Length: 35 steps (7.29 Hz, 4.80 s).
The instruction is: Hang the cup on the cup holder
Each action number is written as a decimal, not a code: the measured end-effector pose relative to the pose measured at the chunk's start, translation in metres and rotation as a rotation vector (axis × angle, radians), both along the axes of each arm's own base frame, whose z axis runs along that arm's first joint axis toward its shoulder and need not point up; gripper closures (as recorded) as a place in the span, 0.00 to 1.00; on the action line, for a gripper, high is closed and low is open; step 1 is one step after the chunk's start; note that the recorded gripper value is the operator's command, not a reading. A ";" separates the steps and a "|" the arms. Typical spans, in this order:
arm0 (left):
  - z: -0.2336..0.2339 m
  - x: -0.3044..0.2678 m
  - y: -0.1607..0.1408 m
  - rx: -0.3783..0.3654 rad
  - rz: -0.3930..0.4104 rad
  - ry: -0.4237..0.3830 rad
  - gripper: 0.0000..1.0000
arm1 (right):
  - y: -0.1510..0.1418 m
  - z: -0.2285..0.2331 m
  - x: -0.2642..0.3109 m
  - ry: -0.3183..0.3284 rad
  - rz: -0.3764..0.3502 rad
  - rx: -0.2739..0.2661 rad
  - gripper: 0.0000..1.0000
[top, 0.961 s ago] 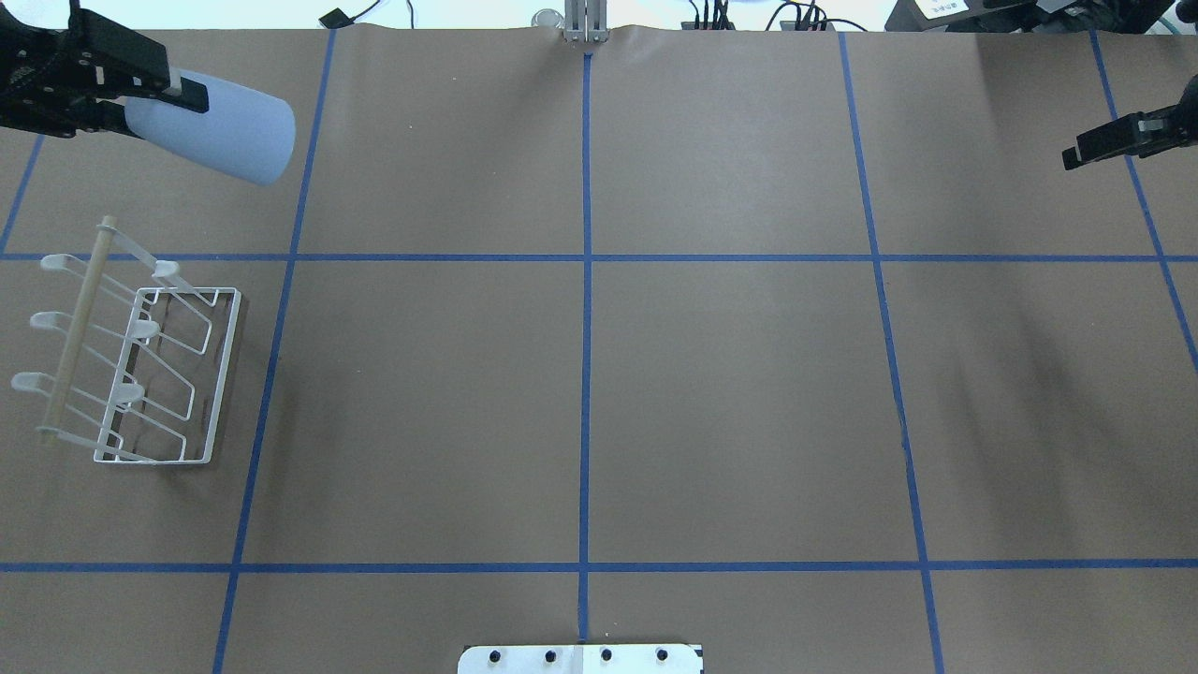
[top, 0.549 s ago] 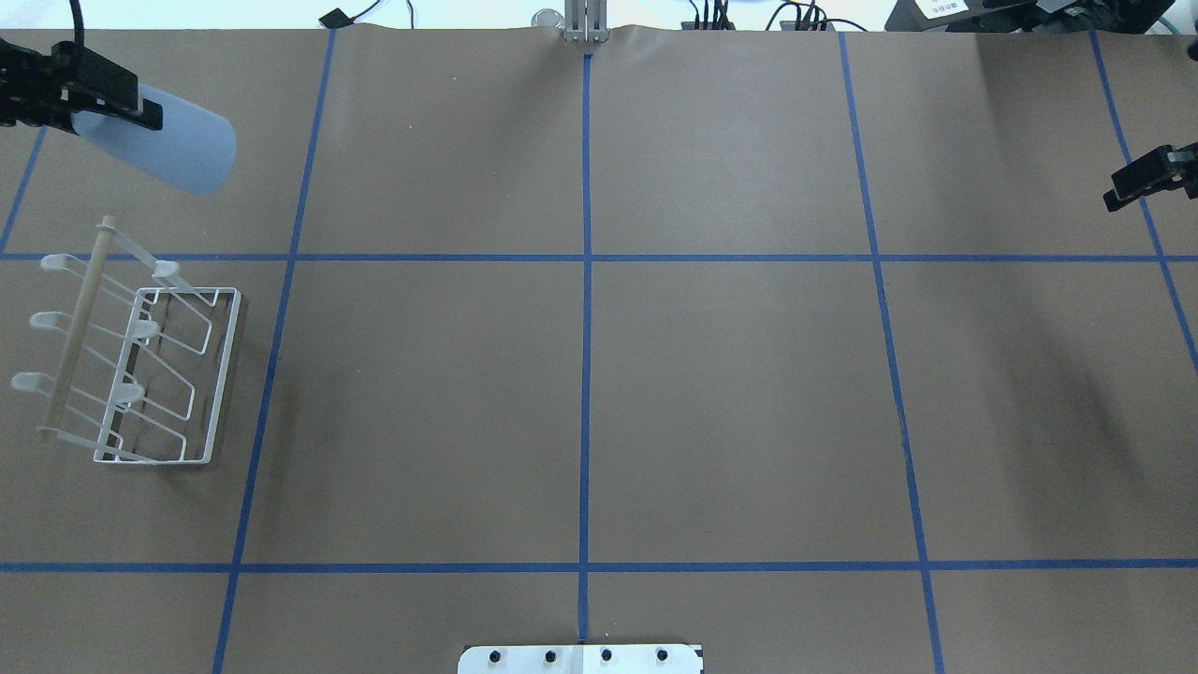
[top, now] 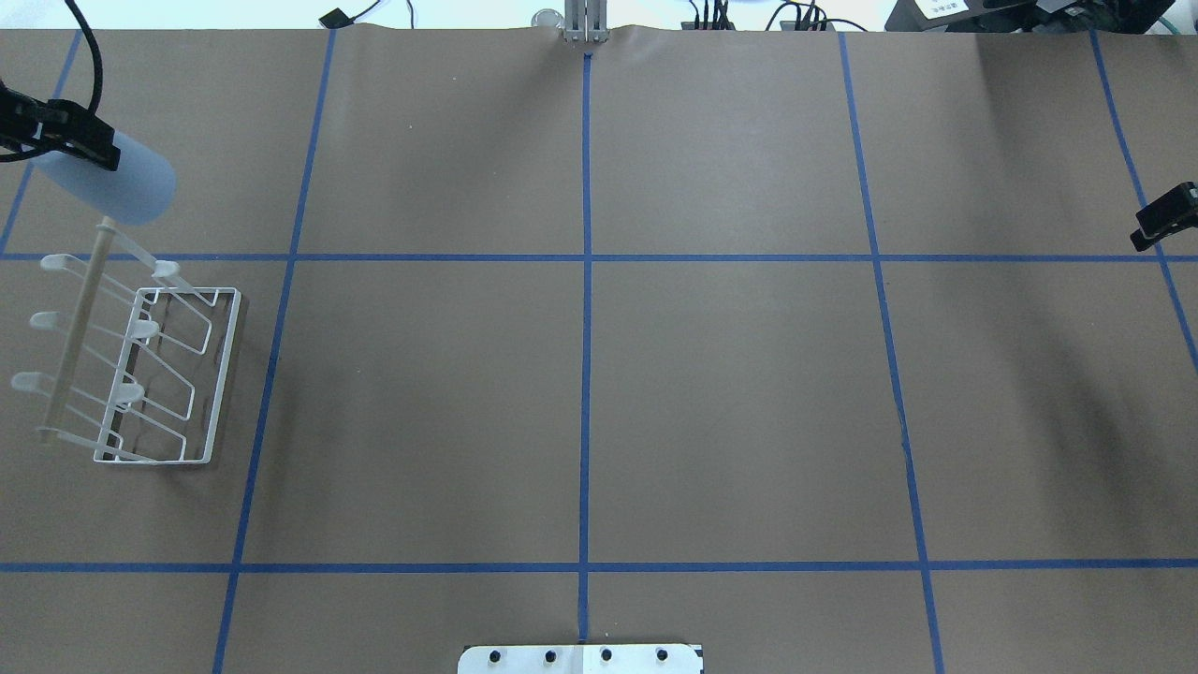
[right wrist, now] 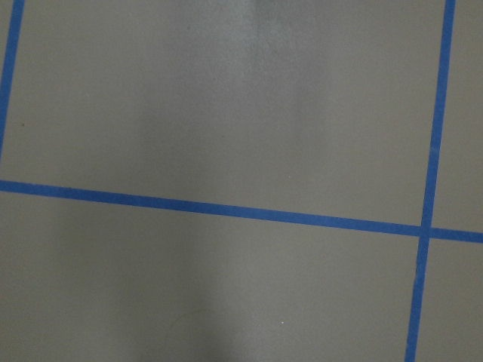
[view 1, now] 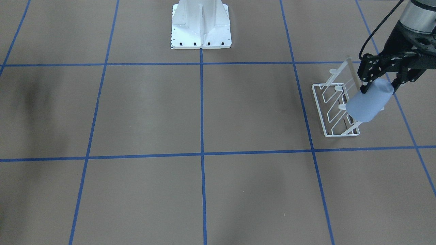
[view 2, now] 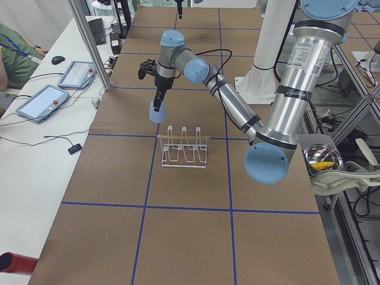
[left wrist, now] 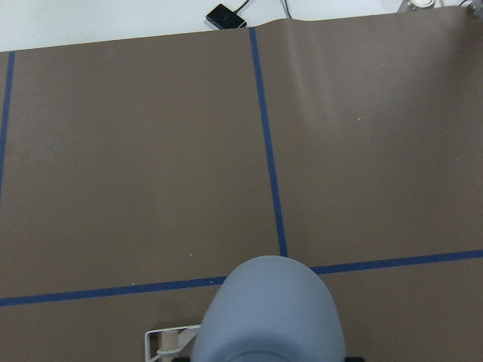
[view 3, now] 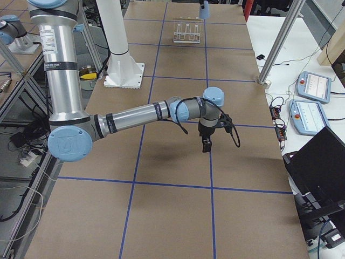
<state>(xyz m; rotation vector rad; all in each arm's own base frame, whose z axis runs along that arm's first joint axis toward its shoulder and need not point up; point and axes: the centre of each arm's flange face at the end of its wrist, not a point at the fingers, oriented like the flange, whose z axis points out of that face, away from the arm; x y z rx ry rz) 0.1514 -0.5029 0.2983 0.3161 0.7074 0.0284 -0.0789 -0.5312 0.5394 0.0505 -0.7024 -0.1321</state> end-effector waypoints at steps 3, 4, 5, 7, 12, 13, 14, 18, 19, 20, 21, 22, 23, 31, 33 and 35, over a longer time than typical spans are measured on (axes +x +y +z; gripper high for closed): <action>0.011 0.031 0.005 -0.010 0.050 -0.039 1.00 | 0.002 0.006 0.001 0.002 -0.009 -0.005 0.00; 0.015 0.037 0.006 -0.016 0.061 -0.046 1.00 | 0.002 0.006 0.000 0.002 -0.009 -0.005 0.00; 0.018 0.042 0.007 -0.023 0.069 -0.050 1.00 | 0.001 0.006 0.000 0.002 -0.010 -0.005 0.00; 0.024 0.047 0.007 -0.032 0.079 -0.058 1.00 | 0.001 0.006 0.000 0.002 -0.010 -0.006 0.00; 0.045 0.067 0.003 -0.060 0.099 -0.096 1.00 | 0.001 0.008 0.000 0.003 -0.010 -0.008 0.00; 0.051 0.071 0.001 -0.070 0.104 -0.103 1.00 | 0.001 0.008 0.000 0.003 -0.010 -0.007 0.00; 0.056 0.075 -0.001 -0.079 0.109 -0.108 1.00 | 0.002 0.007 0.000 0.002 -0.010 -0.005 0.00; 0.067 0.085 0.002 -0.098 0.133 -0.119 0.02 | 0.003 0.012 0.000 0.005 -0.006 -0.017 0.00; 0.070 0.084 0.003 -0.094 0.139 -0.125 0.02 | 0.003 0.016 0.000 0.007 -0.006 -0.022 0.00; 0.068 0.081 0.006 -0.070 0.161 -0.129 0.02 | 0.002 0.018 0.000 0.008 -0.004 -0.026 0.00; 0.063 0.077 0.007 -0.036 0.185 -0.130 0.02 | 0.001 0.017 0.000 0.010 -0.001 -0.025 0.00; 0.060 0.071 0.007 -0.018 0.192 -0.130 0.02 | 0.000 0.015 -0.001 0.010 0.001 -0.020 0.00; 0.060 0.060 0.003 -0.017 0.179 -0.129 0.02 | 0.001 0.016 0.001 0.017 0.002 -0.018 0.00; 0.275 -0.188 -0.043 -0.169 0.195 -0.063 0.02 | 0.036 0.072 0.102 0.005 0.156 -0.115 0.00; 0.307 -0.198 -0.028 -0.165 0.196 -0.041 0.02 | 0.056 0.085 0.131 -0.054 0.145 -0.100 0.00; 0.321 -0.199 -0.022 -0.177 0.201 -0.034 0.02 | 0.069 0.094 0.145 -0.075 0.151 -0.102 0.00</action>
